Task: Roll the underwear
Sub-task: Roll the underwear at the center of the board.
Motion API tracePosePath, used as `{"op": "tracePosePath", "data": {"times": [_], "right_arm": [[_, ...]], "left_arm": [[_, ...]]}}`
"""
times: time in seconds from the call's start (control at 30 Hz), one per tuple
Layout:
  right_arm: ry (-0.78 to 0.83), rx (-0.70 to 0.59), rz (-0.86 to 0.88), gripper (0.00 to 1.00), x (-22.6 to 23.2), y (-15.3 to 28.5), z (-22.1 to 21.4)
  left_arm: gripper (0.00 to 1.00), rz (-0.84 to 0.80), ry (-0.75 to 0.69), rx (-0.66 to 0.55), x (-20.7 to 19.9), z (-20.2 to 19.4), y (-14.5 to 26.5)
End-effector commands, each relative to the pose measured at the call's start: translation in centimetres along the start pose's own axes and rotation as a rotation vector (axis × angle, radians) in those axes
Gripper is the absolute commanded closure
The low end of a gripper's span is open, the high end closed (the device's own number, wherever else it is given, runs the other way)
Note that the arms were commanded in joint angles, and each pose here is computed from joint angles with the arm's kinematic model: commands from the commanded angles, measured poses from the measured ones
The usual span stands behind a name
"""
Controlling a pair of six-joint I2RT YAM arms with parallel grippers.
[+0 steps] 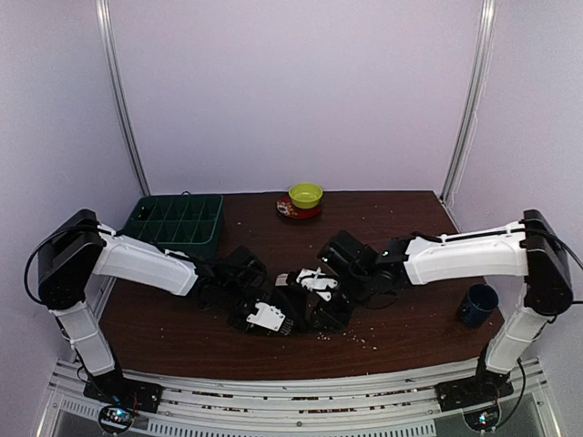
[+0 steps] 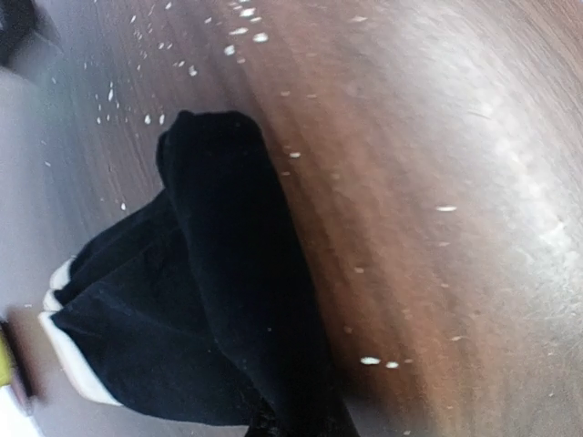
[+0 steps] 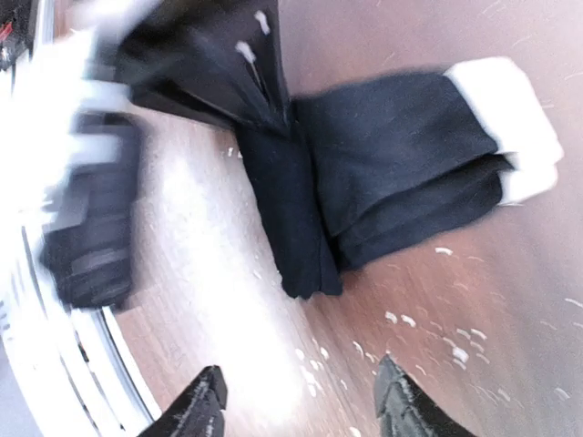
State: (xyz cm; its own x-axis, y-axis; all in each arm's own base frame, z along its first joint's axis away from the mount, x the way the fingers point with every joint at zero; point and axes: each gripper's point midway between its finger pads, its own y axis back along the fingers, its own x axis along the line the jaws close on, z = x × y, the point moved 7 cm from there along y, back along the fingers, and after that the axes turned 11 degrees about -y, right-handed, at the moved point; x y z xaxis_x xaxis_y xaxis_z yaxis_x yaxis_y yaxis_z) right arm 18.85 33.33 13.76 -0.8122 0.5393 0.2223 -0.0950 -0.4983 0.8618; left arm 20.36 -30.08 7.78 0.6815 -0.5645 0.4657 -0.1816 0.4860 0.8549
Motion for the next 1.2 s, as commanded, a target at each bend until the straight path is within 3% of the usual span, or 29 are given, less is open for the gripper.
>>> {"op": "tracePosePath", "data": {"times": [0.0, 0.17, 0.4, 0.77, 1.0, 1.17], "right_arm": [[0.043, -0.222, -0.183, 0.39, 0.8, 4.0, 0.1], [0.174, -0.376, -0.322, 0.36, 3.6, 6.3, -2.3], [0.412, -0.492, -0.417, 0.36, 7.2, 6.0, -5.3], [0.643, -0.305, -0.666, 0.36, 8.3, -1.8, -2.9], [0.665, -0.222, -0.750, 0.37, 5.9, -5.5, -0.1], [0.673, -0.187, -0.755, 0.43, 4.3, -7.1, 0.5]], "left_arm": [[1.00, -0.294, 0.173, -0.038, -2.8, -1.5, -0.7], [1.00, -0.425, 0.282, -0.117, -1.8, -1.6, -0.3], [1.00, -0.581, 0.436, -0.242, -0.5, -3.3, -0.6], [1.00, -0.750, 0.598, -0.362, -0.4, -6.1, -3.0], [1.00, -0.772, 0.635, -0.374, -0.2, -7.0, -3.1], [1.00, -0.800, 0.655, -0.368, -0.3, -7.5, -3.7]]}}
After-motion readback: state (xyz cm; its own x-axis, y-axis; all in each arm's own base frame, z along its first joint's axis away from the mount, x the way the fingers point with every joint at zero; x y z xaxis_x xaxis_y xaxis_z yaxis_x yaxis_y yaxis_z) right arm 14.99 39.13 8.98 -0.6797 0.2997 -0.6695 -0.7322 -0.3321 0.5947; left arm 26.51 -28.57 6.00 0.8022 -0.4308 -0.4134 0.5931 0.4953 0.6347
